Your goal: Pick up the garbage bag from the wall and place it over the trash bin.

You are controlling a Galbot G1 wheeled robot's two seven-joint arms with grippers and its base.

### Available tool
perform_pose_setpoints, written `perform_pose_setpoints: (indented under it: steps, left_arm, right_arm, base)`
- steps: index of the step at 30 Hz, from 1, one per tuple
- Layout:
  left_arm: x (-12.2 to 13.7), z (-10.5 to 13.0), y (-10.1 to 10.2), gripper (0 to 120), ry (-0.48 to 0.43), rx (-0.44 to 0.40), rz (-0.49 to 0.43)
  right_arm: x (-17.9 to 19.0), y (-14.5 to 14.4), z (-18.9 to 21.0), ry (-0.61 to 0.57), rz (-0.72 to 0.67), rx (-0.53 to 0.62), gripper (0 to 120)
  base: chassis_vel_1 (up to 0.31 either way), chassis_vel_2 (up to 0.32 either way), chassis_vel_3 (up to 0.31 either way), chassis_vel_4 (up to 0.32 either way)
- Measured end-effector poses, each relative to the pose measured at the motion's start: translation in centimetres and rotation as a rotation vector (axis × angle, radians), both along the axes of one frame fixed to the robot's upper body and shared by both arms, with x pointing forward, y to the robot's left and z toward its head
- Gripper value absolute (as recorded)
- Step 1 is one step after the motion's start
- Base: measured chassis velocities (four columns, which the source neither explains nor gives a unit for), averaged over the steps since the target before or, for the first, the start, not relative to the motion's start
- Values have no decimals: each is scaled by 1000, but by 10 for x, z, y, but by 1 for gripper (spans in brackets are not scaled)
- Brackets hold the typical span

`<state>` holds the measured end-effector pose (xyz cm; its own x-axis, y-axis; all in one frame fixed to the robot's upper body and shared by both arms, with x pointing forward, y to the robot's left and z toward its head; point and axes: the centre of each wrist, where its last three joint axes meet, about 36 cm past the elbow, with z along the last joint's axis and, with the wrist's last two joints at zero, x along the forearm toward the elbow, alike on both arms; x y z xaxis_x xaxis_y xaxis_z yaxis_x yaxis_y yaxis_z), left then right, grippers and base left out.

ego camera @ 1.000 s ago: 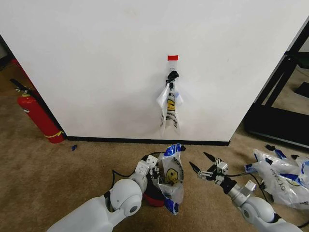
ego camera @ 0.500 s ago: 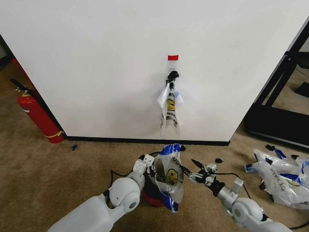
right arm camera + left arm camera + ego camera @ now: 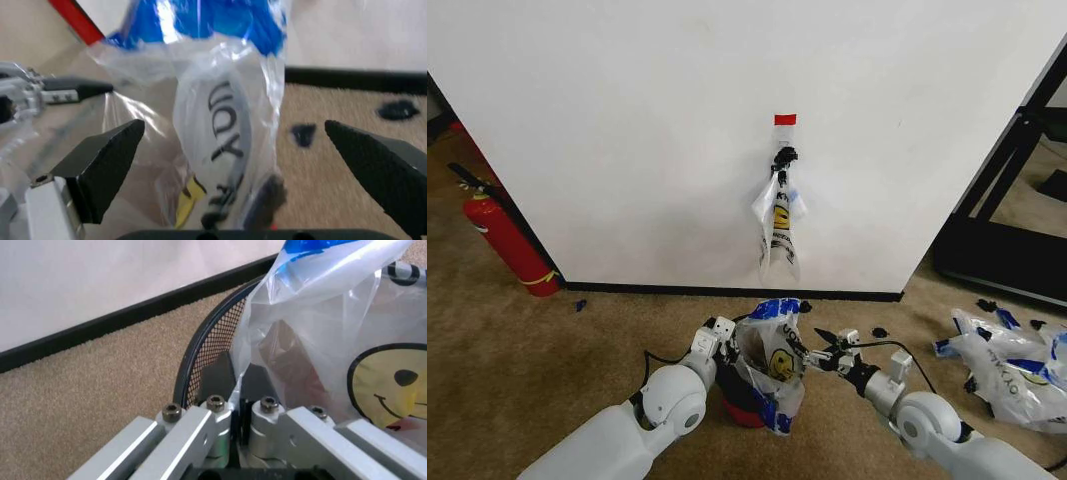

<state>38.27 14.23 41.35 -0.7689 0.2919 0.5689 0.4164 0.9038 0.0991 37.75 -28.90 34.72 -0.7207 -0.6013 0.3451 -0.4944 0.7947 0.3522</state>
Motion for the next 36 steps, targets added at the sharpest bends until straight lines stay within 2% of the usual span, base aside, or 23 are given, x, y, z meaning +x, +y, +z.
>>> perform_pose_setpoints:
  steps: [6,10,17,36]
  left_arm:
    - [-1,-2,-4,0,0,-5,-16]
    - [-3,-3,-14,0,3,-15,-44]
    - [-6,-5,-25,0,5,-21,-84]
    - [0,-6,-16,0,-15,-5,-54]
  right_arm:
    - [3,10,33,100,-7,-76,100]
    - [6,19,53,152,-6,-139,100]
    - [9,36,65,248,-65,-276,100]
    - [37,60,48,331,-76,-315,100]
  base:
    - [0,0,0,0]
    - [0,0,0,0]
    - [0,0,0,0]
    - [0,0,0,0]
